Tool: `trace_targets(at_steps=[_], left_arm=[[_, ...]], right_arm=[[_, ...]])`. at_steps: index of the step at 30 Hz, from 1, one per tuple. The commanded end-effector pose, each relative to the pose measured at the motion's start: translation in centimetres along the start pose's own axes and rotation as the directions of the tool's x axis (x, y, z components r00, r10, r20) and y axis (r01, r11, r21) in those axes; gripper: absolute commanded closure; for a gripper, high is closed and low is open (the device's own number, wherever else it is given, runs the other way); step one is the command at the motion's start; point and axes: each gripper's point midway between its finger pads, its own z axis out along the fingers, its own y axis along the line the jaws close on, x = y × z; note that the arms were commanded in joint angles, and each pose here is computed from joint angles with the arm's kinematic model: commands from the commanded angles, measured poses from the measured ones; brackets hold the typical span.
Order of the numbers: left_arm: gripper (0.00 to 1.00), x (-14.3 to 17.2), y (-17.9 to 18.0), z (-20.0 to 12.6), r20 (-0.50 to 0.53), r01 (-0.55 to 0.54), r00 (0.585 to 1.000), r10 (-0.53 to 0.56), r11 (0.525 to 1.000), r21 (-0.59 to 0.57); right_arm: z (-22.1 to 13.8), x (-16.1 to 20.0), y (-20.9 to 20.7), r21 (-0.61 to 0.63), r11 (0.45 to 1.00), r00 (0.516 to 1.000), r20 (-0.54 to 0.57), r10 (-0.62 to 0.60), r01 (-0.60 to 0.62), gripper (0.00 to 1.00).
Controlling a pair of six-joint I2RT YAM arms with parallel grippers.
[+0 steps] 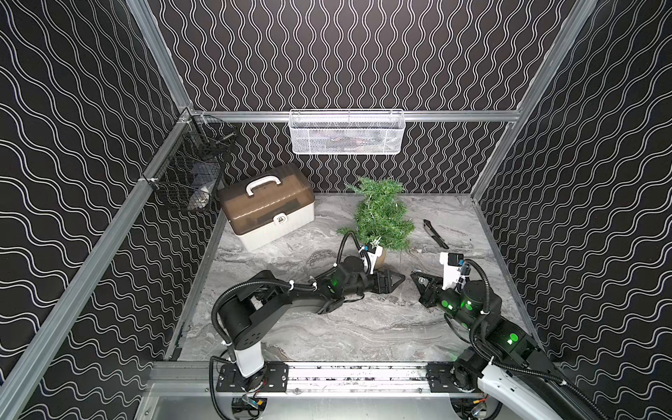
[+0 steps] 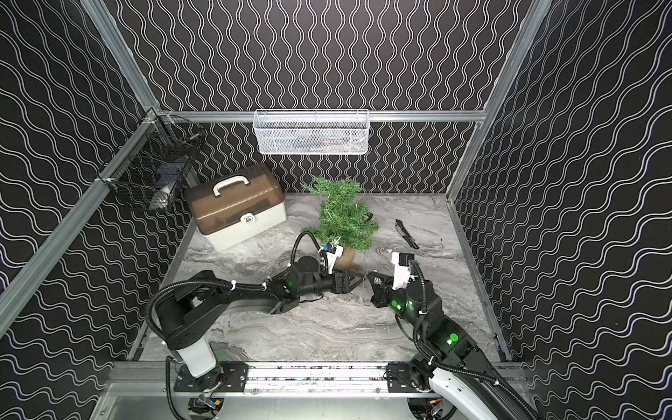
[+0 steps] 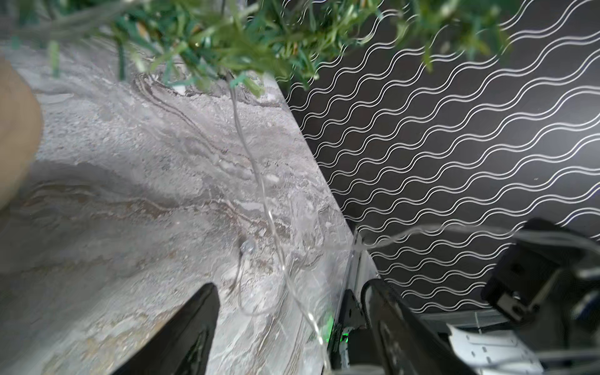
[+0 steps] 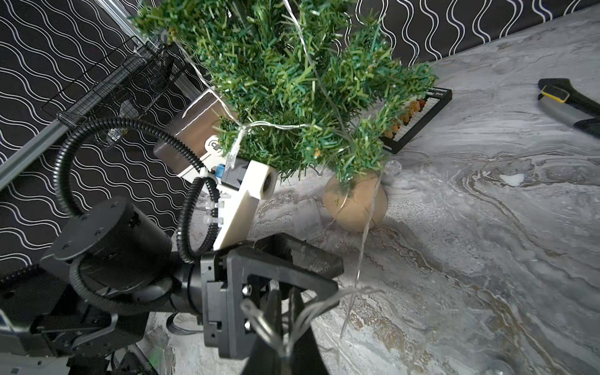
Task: Remove string lights from the small christmas tree
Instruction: Remove the light string from the Christmas tree.
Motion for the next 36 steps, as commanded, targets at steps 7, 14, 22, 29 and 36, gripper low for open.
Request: trace_targets(at_steps=[7, 14, 22, 29, 36], left_arm=[[0.32, 0.5, -1.1, 1.4, 0.008, 0.042, 0.999, -0.043, 0.996, 0.082], [0.65, 0.6, -1.6, 1.8, 0.005, 0.044, 0.999, -0.045, 0.994, 0.097], [0.98, -0.7, -1.6, -0.2, 0.003, -0.054, 0.999, 0.054, 0.996, -0.069], [1.00, -1.5, -3.4, -1.9, -0.011, -0.162, 0.987, 0.163, 0.972, -0.173], [1.00, -1.4, -5.3, -2.5, -0.025, -0.221, 0.975, 0.220, 0.956, -0.192]], right_arm=[[0.1, -0.2, -0.2, 0.010, 1.000, 1.000, 0.017, 0.002, -0.002, 1.00], [0.2, -0.2, -0.4, 0.020, 1.000, 1.000, 0.018, 0.005, -0.006, 1.00], [0.4, 1.0, -2.9, 0.116, 0.992, 0.999, 0.026, 0.037, -0.039, 1.00], [1.5, 3.9, -5.1, 0.181, 0.981, 0.996, -0.027, 0.081, -0.075, 0.99], [1.0, 4.2, -6.3, 0.237, 0.968, 0.996, -0.021, 0.086, -0.079, 0.57]])
